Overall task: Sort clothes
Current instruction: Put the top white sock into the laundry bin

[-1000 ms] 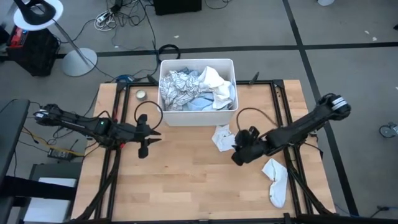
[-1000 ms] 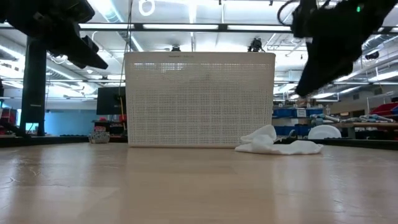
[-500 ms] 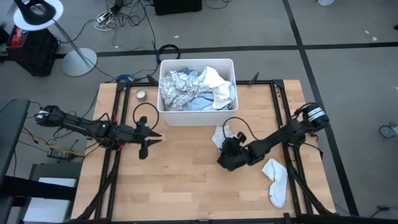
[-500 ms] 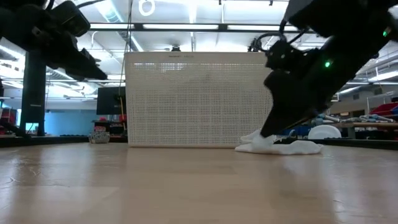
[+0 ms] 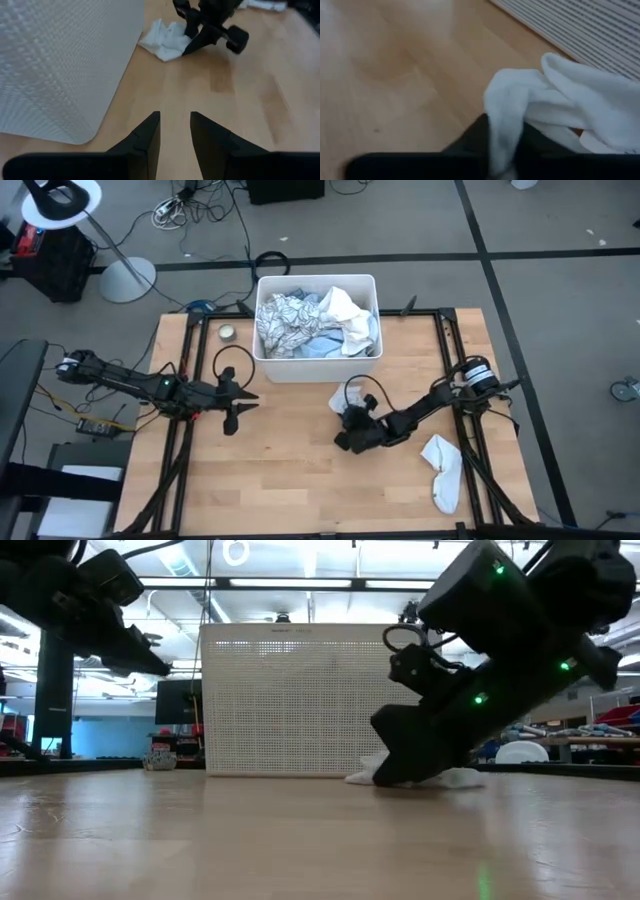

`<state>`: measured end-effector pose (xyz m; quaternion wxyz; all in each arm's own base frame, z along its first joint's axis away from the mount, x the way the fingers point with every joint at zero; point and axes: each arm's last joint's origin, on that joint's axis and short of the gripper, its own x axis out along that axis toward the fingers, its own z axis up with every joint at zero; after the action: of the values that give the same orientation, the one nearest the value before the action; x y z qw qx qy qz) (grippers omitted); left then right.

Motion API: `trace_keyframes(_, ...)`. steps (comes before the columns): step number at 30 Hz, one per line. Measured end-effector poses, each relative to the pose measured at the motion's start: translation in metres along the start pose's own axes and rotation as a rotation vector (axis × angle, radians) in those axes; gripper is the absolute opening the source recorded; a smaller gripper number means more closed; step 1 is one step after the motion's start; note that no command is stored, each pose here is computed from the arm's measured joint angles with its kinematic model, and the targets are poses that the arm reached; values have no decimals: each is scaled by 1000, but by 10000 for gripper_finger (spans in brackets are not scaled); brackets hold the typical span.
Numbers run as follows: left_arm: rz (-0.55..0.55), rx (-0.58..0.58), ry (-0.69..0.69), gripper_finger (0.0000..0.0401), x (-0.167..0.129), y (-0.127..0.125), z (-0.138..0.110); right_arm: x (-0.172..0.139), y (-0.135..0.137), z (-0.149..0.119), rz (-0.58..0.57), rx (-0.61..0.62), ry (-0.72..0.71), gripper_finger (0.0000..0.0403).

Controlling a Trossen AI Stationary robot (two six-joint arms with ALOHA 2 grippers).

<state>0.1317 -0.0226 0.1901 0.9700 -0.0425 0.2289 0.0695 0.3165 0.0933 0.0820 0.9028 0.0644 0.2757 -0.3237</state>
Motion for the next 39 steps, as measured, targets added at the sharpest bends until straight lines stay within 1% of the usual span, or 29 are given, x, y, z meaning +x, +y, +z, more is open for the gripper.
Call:
trace_keyframes(1,-1,-17,-2,113,0,0,0,1,1,1,11,-14,-6,36)
trace_keyframes(2,-2,-30,-2,113,0,0,0,1,1,3,22,-29,-13,20)
trace_keyframes(3,-3,-33,-1,113,0,0,0,1,2,5,33,-43,-16,15)
trace_keyframes(6,-2,2,-9,113,0,0,1,-2,1,16,59,-32,-37,20)
trace_keyframes(9,-4,36,-25,113,0,-1,2,-12,-1,33,96,-37,-69,9)
trace_keyframes(16,-16,110,-73,113,1,-2,5,-47,-9,78,226,-56,-158,6)
trace_keyframes(20,-71,133,-160,113,9,-2,-11,-67,-14,106,251,-66,-219,5)
trace_keyframes(23,-79,118,-230,113,15,1,-29,-79,-16,130,256,-106,-253,5)
trace_keyframes(25,-63,92,-232,113,18,6,-43,-86,-18,148,246,-142,-274,5)
trace_keyframes(29,-26,80,-219,113,20,12,-43,-97,-25,193,230,-186,-332,4)
trace_keyframes(32,-53,97,-218,113,21,15,-42,-102,-35,229,261,-205,-394,4)
trace_keyframes(36,-84,106,-213,113,22,18,-41,-107,-55,275,256,-203,-482,4)
trace_keyframes(39,-73,104,-214,113,22,21,-41,-106,-75,299,220,-204,-492,4)
